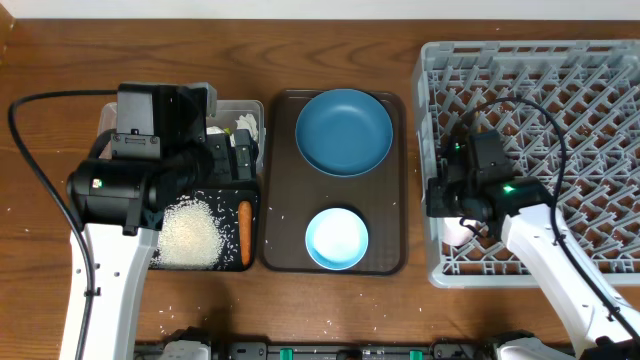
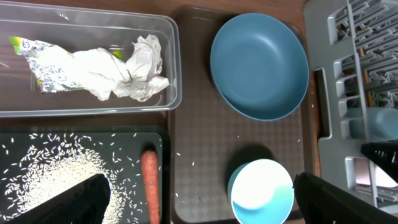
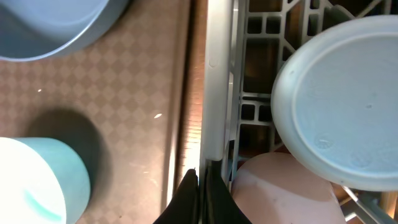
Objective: Sort waste into correct bins and load items into the dishwasher rack
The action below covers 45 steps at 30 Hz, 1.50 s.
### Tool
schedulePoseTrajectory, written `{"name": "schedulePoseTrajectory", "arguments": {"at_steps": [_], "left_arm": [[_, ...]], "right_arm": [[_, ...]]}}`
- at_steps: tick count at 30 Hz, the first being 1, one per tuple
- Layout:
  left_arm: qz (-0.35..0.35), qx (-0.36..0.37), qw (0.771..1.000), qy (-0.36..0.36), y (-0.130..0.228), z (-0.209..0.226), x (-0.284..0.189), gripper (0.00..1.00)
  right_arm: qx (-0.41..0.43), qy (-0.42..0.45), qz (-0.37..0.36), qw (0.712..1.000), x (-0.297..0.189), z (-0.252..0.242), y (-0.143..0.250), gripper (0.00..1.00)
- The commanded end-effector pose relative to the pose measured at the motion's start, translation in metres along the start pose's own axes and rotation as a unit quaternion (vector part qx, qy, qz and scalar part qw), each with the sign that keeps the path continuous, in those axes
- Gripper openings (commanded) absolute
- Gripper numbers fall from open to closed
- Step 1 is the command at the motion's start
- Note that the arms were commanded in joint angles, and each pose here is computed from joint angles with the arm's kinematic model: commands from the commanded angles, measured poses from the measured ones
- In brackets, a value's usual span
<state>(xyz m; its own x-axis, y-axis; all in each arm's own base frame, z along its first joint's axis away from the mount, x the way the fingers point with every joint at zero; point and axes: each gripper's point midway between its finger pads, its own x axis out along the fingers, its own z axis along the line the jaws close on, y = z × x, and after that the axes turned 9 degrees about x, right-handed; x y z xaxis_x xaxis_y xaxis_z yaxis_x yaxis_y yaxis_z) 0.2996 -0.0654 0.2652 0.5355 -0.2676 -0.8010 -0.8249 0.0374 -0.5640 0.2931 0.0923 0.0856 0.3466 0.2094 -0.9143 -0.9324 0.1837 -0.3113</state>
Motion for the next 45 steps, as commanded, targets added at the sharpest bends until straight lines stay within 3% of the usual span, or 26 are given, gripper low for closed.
{"name": "schedulePoseTrajectory", "arguments": {"at_steps": [1, 45], "left_arm": [[0.000, -0.003, 1.000, -0.006, 0.000, 0.003, 0.000, 0.97], [0.000, -0.003, 1.000, -0.006, 0.000, 0.003, 0.000, 0.96]], "right_arm": [[0.001, 0.071, -0.017, 0.997, 0.001, -0.037, -0.009, 0.03], [0.031, 0.072, -0.046, 0.996, -0.005, -0.035, -0.025, 0.03]]}}
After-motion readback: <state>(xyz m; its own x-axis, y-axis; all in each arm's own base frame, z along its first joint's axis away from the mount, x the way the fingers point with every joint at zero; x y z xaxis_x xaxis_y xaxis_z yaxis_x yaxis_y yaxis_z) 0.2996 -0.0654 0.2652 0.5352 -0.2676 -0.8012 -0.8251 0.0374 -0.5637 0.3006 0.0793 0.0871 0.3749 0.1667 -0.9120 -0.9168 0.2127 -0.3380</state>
